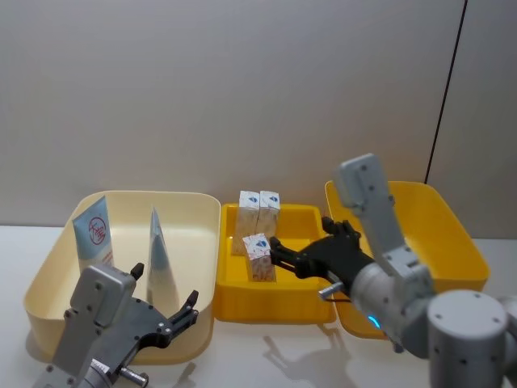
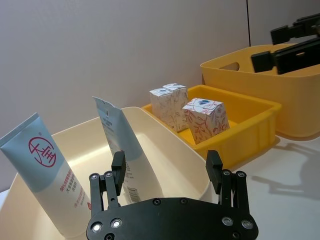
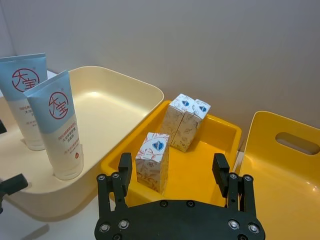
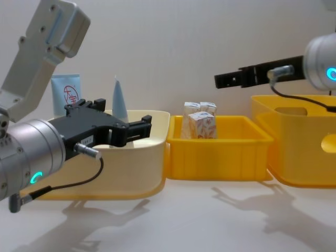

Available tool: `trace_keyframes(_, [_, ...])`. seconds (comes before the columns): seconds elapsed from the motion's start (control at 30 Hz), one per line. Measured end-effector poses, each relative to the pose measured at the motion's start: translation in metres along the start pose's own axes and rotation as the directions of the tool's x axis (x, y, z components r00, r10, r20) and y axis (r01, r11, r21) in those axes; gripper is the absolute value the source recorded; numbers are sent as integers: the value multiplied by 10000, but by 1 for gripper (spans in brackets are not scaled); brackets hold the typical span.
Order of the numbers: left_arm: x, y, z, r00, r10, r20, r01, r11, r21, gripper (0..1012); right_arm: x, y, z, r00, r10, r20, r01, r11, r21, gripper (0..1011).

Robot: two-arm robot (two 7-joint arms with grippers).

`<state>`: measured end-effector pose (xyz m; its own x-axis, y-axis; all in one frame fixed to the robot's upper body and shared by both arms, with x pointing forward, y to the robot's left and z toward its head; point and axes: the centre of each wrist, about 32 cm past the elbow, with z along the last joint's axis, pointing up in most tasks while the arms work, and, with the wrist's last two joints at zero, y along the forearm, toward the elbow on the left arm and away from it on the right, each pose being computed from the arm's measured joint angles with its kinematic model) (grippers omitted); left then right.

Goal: Bimanual collaborative sorting of washing and personal care products

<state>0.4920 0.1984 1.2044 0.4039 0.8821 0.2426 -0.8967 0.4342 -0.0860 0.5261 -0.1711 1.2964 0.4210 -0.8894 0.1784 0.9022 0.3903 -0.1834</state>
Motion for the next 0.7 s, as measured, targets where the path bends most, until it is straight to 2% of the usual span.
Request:
trace_keyframes(0.33, [0,0,0,10000,-1,-1,1,10000,0,1000,-81,329,141,9998,-20,197,35,9969,-786,1000])
trace_keyframes(0.7, [0,0,0,10000,0,-1,0,10000,0,1000,-130,564,171,9996,-134,257,172,9878,-1546,1000])
